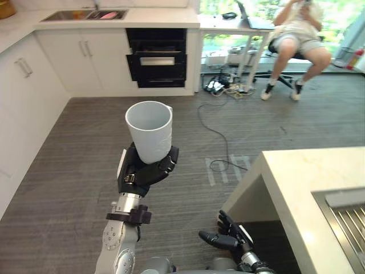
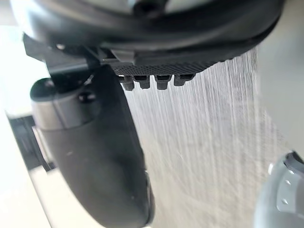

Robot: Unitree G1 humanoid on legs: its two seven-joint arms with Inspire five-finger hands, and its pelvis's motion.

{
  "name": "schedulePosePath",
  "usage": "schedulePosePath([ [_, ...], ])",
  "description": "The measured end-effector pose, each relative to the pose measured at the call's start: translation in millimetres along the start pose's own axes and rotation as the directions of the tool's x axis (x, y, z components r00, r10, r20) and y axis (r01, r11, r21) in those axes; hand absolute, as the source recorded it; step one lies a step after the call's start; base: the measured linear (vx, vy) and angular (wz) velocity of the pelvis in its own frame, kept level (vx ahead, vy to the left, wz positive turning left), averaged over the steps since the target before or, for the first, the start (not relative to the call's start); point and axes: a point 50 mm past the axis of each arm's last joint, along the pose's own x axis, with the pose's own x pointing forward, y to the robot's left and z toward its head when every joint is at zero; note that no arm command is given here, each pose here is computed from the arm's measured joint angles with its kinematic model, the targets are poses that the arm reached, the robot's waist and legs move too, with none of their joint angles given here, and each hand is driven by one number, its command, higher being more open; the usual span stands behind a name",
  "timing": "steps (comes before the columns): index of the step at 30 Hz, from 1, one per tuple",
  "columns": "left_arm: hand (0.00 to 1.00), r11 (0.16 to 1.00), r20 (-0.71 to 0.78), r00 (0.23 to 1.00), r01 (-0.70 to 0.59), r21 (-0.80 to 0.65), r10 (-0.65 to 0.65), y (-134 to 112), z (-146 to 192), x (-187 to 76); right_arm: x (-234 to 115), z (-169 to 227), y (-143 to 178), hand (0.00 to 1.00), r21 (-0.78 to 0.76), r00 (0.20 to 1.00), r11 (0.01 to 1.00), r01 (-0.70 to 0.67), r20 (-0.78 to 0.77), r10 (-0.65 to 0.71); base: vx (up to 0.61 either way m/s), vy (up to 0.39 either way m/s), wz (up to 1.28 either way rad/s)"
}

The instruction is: Walk over to the sink, pick up the cup, carry it to the dishwasher, place the cup inside the dishwasher, then close the dishwasher door

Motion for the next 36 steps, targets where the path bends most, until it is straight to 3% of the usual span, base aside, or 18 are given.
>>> schedulePosePath([
  [6, 0.00, 0.998, 0.013, 0.999, 0.035, -0.046, -0.034, -7.0, -4.5, 1.3, 5.3, 35.3, -8.2, 1.00, -0.055, 0.992, 0.998, 0.020, 0.129, -0.012, 0.22, -0.162, 0.62],
  [11, 0.00, 0.991, -0.068, 0.990, 0.118, -0.060, -0.122, -9.7, -18.9, -4.1, 6.7, 34.4, -26.5, 1.00, -0.017, 0.983, 0.990, 0.137, 0.122, -0.134, 0.19, -0.117, 0.46],
  [16, 0.00, 0.987, -0.096, 0.982, 0.156, -0.048, -0.160, -9.8, -22.4, -4.9, 8.4, 26.4, -32.1, 1.00, -0.004, 0.982, 0.985, 0.171, 0.084, -0.170, 0.10, 0.011, 0.15],
  [25, 0.00, 0.994, -0.202, 0.974, 0.107, 0.006, -0.104, 9.1, -36.2, -12.4, 11.8, 13.3, -29.1, 1.00, 0.022, 0.982, 0.982, 0.186, 0.025, -0.187, 0.00, -0.040, 0.13],
  [26, 0.00, 0.999, -0.191, 0.981, 0.036, 0.041, -0.028, 19.6, -32.6, -13.9, 13.2, 12.1, -33.7, 1.00, 0.021, 0.980, 0.980, 0.198, 0.010, -0.198, 0.00, 0.000, 0.00],
  [36, 0.00, 0.999, -0.191, 0.981, 0.021, 0.042, -0.013, 20.9, -32.7, -15.4, 13.9, 12.6, -33.5, 1.00, 0.012, 0.981, 0.981, 0.193, 0.006, -0.193, 0.00, 0.000, 0.01],
])
